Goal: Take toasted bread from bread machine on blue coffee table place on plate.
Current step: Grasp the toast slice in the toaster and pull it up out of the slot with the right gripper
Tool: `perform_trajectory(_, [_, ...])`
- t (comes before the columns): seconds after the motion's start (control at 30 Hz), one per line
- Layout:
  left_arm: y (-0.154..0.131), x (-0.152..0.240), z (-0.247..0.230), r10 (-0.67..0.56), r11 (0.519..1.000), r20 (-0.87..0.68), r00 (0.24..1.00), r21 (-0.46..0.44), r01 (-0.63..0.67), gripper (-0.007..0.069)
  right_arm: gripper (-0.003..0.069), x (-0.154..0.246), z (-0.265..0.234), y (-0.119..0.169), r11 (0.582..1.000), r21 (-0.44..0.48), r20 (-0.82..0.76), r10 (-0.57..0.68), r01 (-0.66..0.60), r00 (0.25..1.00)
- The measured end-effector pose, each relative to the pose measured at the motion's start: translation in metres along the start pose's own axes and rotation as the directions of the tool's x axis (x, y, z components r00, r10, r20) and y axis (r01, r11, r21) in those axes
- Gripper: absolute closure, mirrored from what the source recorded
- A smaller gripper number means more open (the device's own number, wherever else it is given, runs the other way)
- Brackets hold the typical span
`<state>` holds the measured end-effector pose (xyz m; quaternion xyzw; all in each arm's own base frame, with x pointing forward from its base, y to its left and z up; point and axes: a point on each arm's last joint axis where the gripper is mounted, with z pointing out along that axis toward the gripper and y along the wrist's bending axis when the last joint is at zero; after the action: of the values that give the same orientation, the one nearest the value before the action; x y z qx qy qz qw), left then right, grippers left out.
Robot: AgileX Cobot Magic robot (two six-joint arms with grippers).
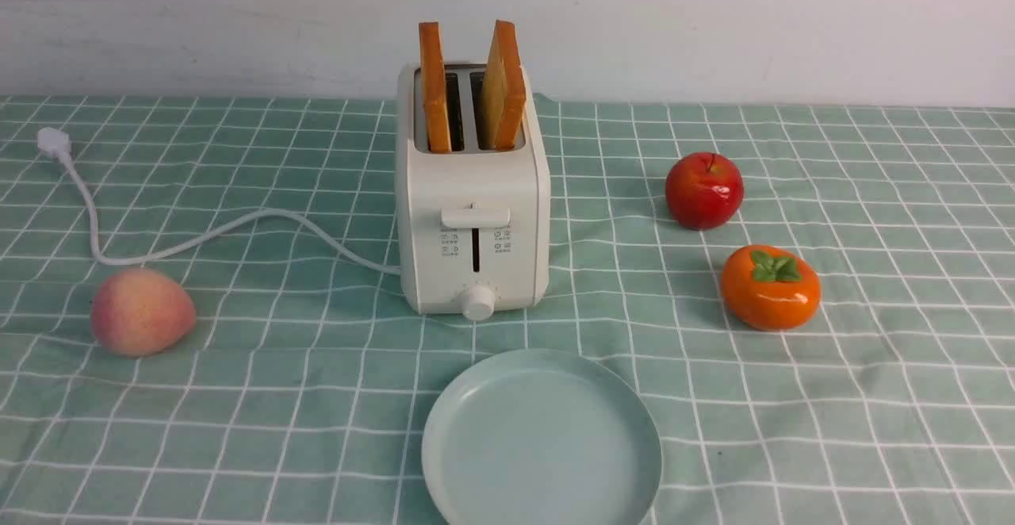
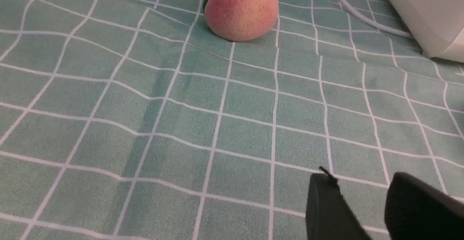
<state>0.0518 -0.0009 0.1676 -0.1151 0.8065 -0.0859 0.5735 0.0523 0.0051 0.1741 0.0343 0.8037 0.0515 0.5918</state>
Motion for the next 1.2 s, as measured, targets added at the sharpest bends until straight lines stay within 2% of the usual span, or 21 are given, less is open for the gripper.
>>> perform_trajectory(1.2, [0.0000,0.0000,0.0000,0.000,1.000,0.000,1.000,0.000,0.000,0.0387,0.0419,0.0000,-0.0001,-0.0004,1.000,0.005,-0.002,-0.014,0.014,1.000])
